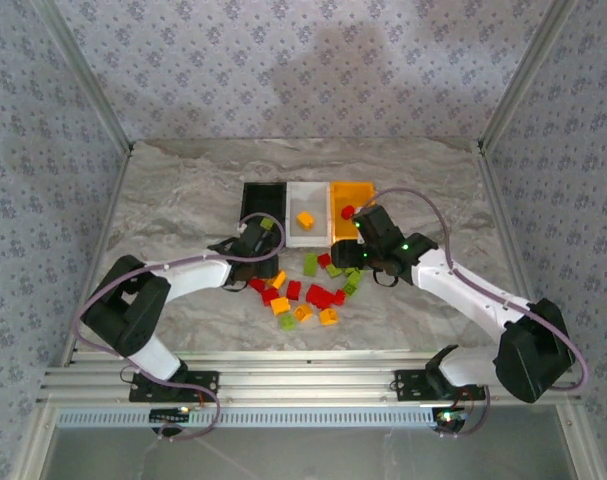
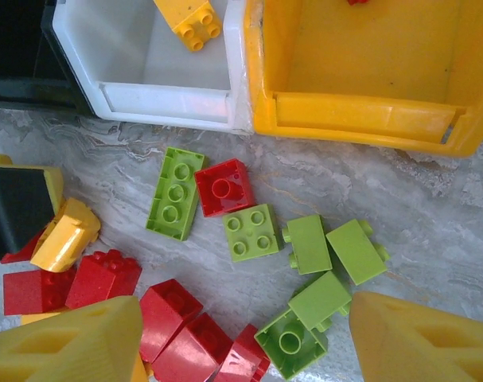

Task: Sort the legos into containers by color

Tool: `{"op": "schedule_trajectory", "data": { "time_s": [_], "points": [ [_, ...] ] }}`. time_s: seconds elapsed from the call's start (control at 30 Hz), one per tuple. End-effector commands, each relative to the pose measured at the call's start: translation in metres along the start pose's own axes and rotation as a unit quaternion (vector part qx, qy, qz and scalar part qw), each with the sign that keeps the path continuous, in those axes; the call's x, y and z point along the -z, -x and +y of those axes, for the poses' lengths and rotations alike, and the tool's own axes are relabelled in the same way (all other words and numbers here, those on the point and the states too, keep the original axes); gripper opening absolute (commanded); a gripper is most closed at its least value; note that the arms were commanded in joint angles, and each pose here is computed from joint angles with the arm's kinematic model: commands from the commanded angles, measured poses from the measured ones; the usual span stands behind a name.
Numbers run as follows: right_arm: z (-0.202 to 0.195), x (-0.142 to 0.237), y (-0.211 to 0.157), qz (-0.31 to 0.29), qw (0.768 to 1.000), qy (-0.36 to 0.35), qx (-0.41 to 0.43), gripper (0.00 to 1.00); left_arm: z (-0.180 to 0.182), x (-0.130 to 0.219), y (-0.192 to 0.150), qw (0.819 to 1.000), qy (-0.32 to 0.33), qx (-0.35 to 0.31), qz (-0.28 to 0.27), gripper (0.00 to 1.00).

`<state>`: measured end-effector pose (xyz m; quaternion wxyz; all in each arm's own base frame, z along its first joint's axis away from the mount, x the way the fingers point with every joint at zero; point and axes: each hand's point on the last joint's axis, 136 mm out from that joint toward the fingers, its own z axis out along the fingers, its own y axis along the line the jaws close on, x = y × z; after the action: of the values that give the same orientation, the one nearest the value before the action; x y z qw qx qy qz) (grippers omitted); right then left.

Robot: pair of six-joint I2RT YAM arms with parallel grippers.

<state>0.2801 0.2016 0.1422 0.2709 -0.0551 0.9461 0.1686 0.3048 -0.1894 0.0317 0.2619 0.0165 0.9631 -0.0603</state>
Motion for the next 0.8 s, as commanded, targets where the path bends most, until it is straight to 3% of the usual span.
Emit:
{"op": "schedule_trajectory", "data": {
  "time_s": [0.0,0.1,0.2,0.47,0.63,0.77],
  "points": [
    [-0.003,0.007,0.001,-0.009,1.000,0.002,-0.009,0.71,0.009,0.007,-0.014,1.000,0.011,0.002,0.017,0.73],
    [-0.004,0.008,0.000,-0.011,1.000,0.003,-0.011,0.71,0.011,0.008,-0.022,1.000,0.006,0.007,0.022,0.78],
    [-0.005,0.008,0.001,-0.013,1.000,0.002,-0.014,0.71,0.010,0.003,-0.025,1.000,0.004,0.006,0.027,0.76],
    [-0.010,0.009,-0.001,-0.012,1.000,-0.003,-0.019,0.71,-0.005,-0.001,-0.005,1.000,-0.010,-0.002,0.009,0.61],
    [-0.012,0.010,-0.003,-0.013,1.000,-0.004,-0.022,0.71,-0.013,-0.004,0.007,1.000,-0.012,-0.017,0.006,0.42],
    [-0.013,0.013,-0.004,-0.015,1.000,-0.003,-0.023,0.71,-0.010,-0.002,0.004,1.000,-0.008,-0.019,0.010,0.35]
  ]
}}
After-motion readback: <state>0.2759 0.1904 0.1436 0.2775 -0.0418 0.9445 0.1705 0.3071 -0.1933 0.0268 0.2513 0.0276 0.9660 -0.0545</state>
